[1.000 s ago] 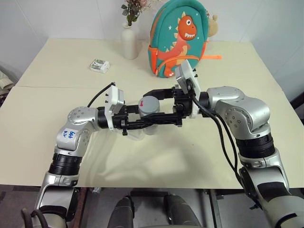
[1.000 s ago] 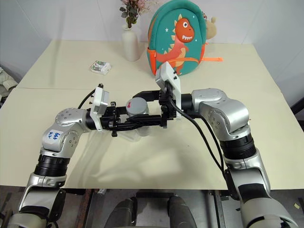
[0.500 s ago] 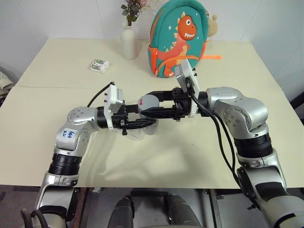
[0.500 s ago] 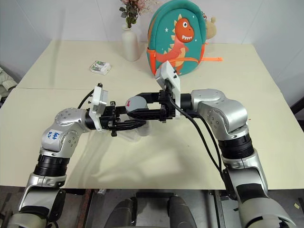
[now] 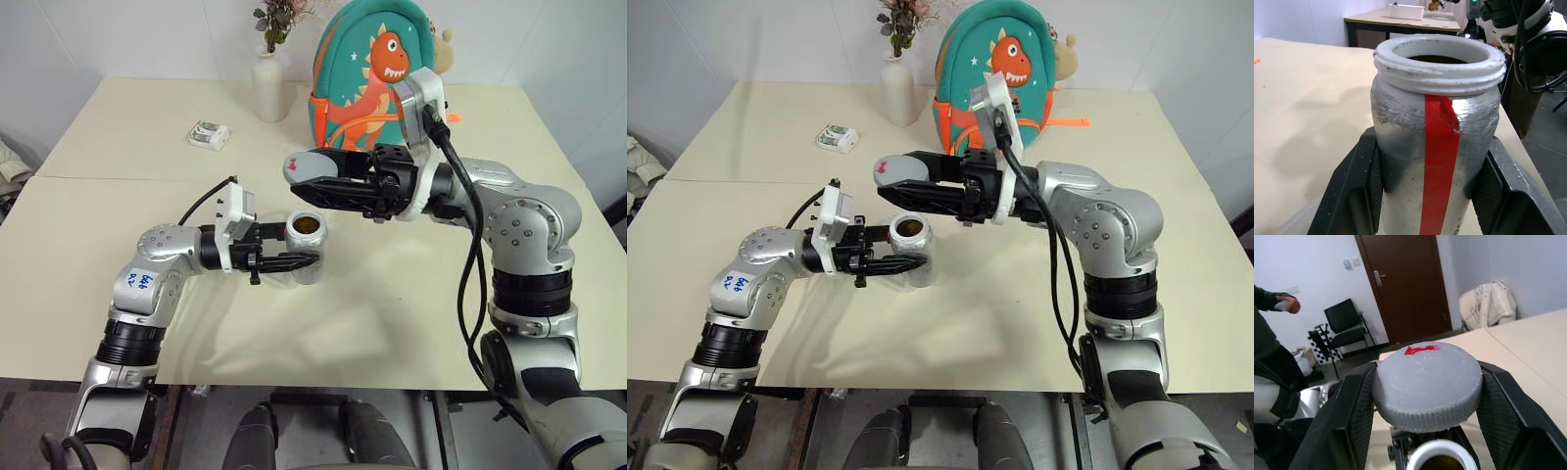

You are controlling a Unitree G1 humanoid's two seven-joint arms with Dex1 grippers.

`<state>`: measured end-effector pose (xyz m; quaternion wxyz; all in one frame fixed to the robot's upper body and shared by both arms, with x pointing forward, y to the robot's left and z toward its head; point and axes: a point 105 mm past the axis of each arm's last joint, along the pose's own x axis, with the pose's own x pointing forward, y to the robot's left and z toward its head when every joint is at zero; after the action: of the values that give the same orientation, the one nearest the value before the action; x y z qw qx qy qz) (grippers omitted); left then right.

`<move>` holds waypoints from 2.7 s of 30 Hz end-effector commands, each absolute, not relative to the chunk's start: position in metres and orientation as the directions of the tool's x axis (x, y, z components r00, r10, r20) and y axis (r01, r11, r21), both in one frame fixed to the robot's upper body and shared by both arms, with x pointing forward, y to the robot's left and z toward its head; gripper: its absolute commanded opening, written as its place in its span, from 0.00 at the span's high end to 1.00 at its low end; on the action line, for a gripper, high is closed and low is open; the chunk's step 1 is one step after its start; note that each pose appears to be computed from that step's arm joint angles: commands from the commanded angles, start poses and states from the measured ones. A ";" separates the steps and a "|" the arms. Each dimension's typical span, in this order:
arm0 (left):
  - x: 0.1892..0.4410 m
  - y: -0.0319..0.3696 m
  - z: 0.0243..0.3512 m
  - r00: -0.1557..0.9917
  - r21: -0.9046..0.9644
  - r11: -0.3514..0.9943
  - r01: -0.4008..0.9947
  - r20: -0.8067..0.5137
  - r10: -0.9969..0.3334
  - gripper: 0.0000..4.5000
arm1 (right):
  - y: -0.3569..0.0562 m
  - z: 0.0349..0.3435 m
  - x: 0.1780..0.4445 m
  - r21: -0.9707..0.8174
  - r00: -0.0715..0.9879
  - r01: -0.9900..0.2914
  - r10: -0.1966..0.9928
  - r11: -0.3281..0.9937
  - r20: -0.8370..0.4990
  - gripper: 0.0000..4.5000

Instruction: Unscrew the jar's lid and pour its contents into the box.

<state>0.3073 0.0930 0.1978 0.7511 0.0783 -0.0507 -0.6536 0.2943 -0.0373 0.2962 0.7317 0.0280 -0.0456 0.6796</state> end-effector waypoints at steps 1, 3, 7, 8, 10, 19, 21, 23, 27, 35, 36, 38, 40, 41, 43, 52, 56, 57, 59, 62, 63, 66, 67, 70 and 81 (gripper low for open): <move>0.303 0.092 0.209 0.126 0.238 0.119 0.964 -0.012 -0.992 0.56 | -0.061 0.301 0.301 -0.112 0.183 -0.974 0.974 0.198 0.134 0.42; 0.302 0.093 0.211 0.129 0.238 0.124 0.963 -0.003 -0.992 0.56 | -0.083 0.296 0.315 -0.128 0.309 -0.936 0.938 0.329 0.157 0.42; 0.301 0.096 0.215 0.132 0.243 0.132 0.961 0.016 -0.991 0.56 | -0.129 0.265 0.335 -0.166 0.522 -0.830 0.847 0.532 0.101 0.42; 0.301 0.097 0.216 0.132 0.243 0.133 0.961 0.018 -0.991 0.56 | -0.139 0.252 0.338 -0.177 0.564 -0.805 0.823 0.566 0.069 0.42; 0.301 0.098 0.218 0.132 0.243 0.133 0.961 0.021 -0.991 0.56 | -0.156 0.226 0.343 -0.189 0.634 -0.757 0.773 0.625 0.018 0.42; 0.305 0.096 0.224 0.126 0.249 0.130 0.960 0.032 -0.991 0.56 | -0.204 0.136 0.351 -0.175 0.802 -0.596 0.594 0.784 -0.067 0.42; 0.306 0.096 0.226 0.127 0.249 0.132 0.960 0.038 -0.991 0.56 | -0.210 0.122 0.349 -0.156 0.814 -0.580 0.575 0.799 -0.084 0.42; 0.306 0.097 0.227 0.128 0.247 0.134 0.960 0.041 -0.991 0.56 | -0.211 0.118 0.349 -0.096 0.819 -0.574 0.570 0.813 -0.068 0.35; 0.307 0.098 0.230 0.134 0.247 0.142 0.959 0.051 -0.990 0.56 | -0.210 0.127 0.351 -0.059 0.810 -0.586 0.585 0.808 -0.031 0.08; 0.311 0.108 0.243 0.177 0.249 0.191 0.950 0.075 -0.981 0.56 | -0.195 0.183 0.340 -0.168 0.718 -0.682 0.695 0.712 0.031 0.01; 0.311 0.110 0.245 0.180 0.248 0.193 0.949 0.075 -0.981 0.56 | -0.190 0.188 0.337 -0.187 0.696 -0.702 0.718 0.688 0.031 0.01; 0.313 0.118 0.254 0.206 0.254 0.219 0.942 0.076 -0.976 0.56 | -0.173 0.210 0.327 -0.246 0.616 -0.757 0.787 0.605 0.039 0.01; 0.315 0.128 0.262 0.242 0.249 0.253 0.935 0.075 -0.967 0.56 | -0.156 0.229 0.315 -0.318 0.529 -0.799 0.848 0.510 0.032 0.01; 0.316 0.133 0.264 0.254 0.242 0.263 0.934 0.070 -0.965 0.56 | -0.150 0.236 0.310 -0.342 0.492 -0.812 0.870 0.473 0.035 0.01; 0.317 0.143 0.265 0.291 0.229 0.291 0.929 0.036 -0.956 0.56 | -0.141 0.252 0.302 -0.394 0.433 -0.818 0.899 0.419 0.056 0.01; 0.334 0.198 0.265 0.596 0.197 0.580 0.790 -0.028 -0.802 0.56 | -0.107 0.290 0.280 -0.488 0.231 -0.838 0.969 0.245 0.090 0.01; 0.341 0.204 0.260 0.655 0.209 0.639 0.740 -0.009 -0.755 0.56 | -0.097 0.286 0.283 -0.461 0.210 -0.855 0.971 0.237 0.111 0.01; 0.342 0.203 0.259 0.666 0.209 0.652 0.729 0.002 -0.746 0.56 | -0.096 0.284 0.284 -0.454 0.208 -0.859 0.972 0.236 0.111 0.01; 0.342 0.203 0.256 0.686 0.222 0.669 0.710 0.001 -0.728 0.56 | -0.094 0.280 0.285 -0.444 0.208 -0.864 0.972 0.236 0.111 0.01; 0.346 0.209 0.247 0.730 0.280 0.692 0.665 -0.051 -0.681 0.56 | -0.094 0.275 0.289 -0.429 0.220 -0.869 0.969 0.246 0.111 0.01; 0.346 0.209 0.247 0.735 0.323 0.684 0.654 -0.058 -0.675 0.56 | -0.095 0.274 0.290 -0.426 0.225 -0.869 0.968 0.251 0.111 0.01; 0.360 0.217 0.259 0.818 0.451 0.723 0.524 -0.029 -0.575 0.56 | -0.095 0.270 0.293 -0.413 0.241 -0.870 0.963 0.269 0.120 0.01; 0.367 0.222 0.265 0.853 0.522 0.724 0.451 -0.013 -0.522 0.56 | -0.095 0.269 0.294 -0.409 0.246 -0.870 0.962 0.275 0.122 0.01; 0.377 0.220 0.274 0.896 0.736 0.610 0.294 0.011 -0.444 0.56 | -0.097 0.266 0.297 -0.397 0.264 -0.869 0.955 0.296 0.133 0.01; 0.370 0.162 0.270 0.812 0.919 -0.260 -0.298 0.100 -0.575 0.56 | -0.101 0.263 0.304 -0.338 0.327 -0.862 0.924 0.377 0.197 0.01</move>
<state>0.3765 0.1742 0.2635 0.5977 0.7550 -0.2320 -0.1377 0.3071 -0.0977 0.2553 0.8087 -0.0913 -0.1586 0.5590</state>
